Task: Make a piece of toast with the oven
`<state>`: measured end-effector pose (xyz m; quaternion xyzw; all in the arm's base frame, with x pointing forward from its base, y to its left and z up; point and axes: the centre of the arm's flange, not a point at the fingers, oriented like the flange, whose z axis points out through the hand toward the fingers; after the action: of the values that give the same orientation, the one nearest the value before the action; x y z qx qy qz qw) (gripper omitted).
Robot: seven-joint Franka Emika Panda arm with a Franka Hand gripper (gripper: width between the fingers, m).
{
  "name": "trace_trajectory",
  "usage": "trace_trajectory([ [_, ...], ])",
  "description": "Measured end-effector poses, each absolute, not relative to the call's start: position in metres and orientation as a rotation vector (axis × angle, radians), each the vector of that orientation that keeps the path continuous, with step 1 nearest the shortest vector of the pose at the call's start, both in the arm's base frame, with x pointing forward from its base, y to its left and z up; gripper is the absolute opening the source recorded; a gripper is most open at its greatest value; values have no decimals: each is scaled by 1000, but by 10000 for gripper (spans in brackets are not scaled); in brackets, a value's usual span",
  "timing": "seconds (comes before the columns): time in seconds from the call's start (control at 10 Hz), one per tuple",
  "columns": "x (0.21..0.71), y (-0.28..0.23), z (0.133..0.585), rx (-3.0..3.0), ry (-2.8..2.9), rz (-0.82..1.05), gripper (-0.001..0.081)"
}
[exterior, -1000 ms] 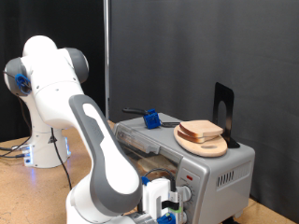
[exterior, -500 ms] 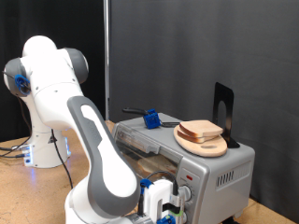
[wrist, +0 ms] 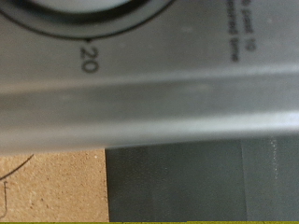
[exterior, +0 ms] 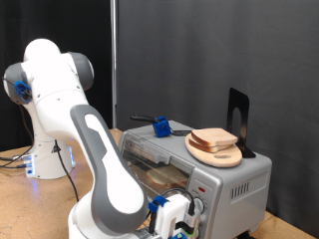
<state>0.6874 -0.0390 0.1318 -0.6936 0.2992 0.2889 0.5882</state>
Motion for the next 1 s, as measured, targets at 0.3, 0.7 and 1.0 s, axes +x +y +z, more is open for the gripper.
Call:
trace_trajectory([
  [0.3,686,-39,129,-1569,781,757,204],
  [0.7,685,-39,128,-1547,797,786,204],
  [1.0,685,-39,128,-1549,789,782,204],
])
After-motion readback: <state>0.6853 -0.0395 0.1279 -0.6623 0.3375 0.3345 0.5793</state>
